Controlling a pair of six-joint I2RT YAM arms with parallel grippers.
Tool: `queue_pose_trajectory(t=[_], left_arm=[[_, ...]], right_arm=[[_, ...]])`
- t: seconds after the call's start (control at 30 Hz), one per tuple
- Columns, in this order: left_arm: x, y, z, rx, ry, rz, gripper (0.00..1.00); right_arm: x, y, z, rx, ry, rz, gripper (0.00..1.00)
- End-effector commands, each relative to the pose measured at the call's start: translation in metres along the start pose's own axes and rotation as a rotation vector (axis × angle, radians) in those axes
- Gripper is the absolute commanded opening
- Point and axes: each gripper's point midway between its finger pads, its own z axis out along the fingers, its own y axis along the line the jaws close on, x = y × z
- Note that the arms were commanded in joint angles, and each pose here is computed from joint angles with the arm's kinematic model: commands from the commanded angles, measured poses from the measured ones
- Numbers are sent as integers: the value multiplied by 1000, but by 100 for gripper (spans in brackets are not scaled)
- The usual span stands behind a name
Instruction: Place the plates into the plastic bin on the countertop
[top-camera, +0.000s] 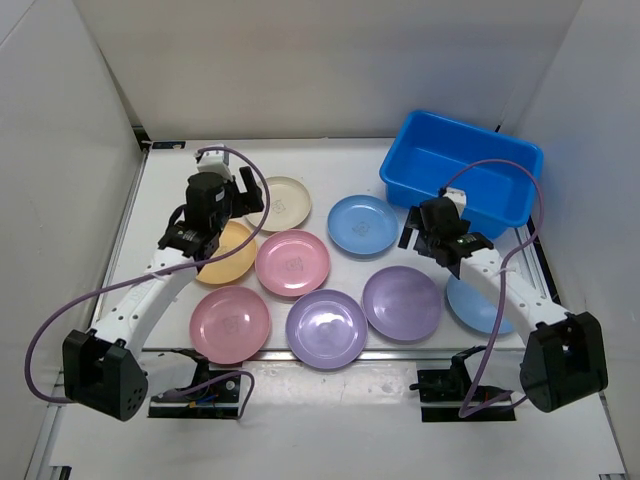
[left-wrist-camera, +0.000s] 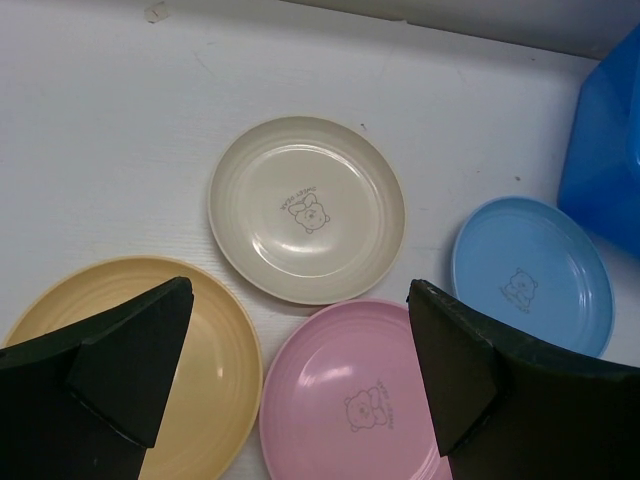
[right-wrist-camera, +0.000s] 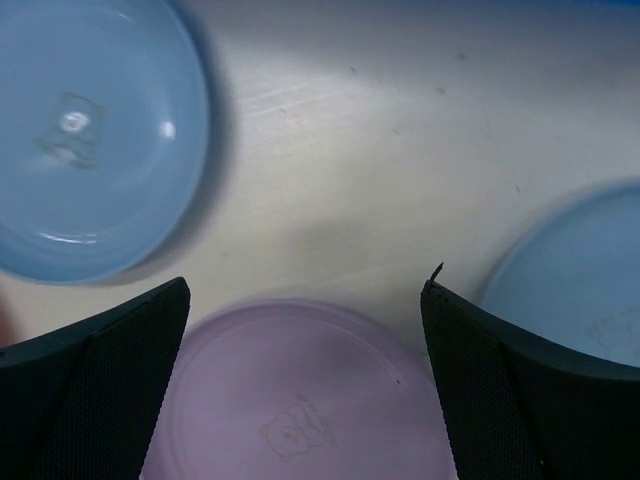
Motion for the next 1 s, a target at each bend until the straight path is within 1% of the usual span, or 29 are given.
queue_pose_trajectory(t=[0.0,0.07,0.13,0.23,0.27,0.3,0.33,0.37,0.4,0.43,0.47,0.53,0.63,0.67,0.77,0.83,0.97], left_arm=[[-31,-4,-4,2,-84,-13,99],[-29,-4,-3,5,-87,-14,99],[-21,-2,1,-3,-66,-20,99],[-6,-6,7,15,-24,-25,99],[2,-7,12,17,-1,-29,99],[4,-10,13,27,7,-29,99],[6,-11,14,34,16,-29,99],[11,-13,16,42,29,-27,99],[15,-17,18,62,46,-33,99],[17,-19,19,75,53,-31,99],[21,-20,20,80,65,-31,99],[28,-21,21,91,87,-33,99],[34,-22,23,95,102,-31,99],[37,-22,24,94,110,-26,99],[40,-22,27,92,119,-20,99],[40,-22,28,90,119,-12,99],[41,-21,30,83,122,-14,99]], right_arm=[[22,-36,-1,186,24,71,99],[26,-46,3,239,21,90,99],[37,-52,8,278,51,96,98],[37,-53,18,311,51,86,97],[43,-52,26,322,80,62,97],[40,-52,29,336,77,69,96],[34,-57,30,391,68,67,95],[42,-63,36,442,92,70,94],[40,-69,36,494,82,82,94],[42,-85,28,591,91,63,93],[40,-89,29,629,88,85,92],[41,-98,25,673,92,76,91],[46,-104,19,686,99,105,90],[51,-113,16,708,110,117,90],[58,-125,17,707,127,198,88],[71,-130,20,677,180,226,87],[79,-122,33,599,201,232,83]])
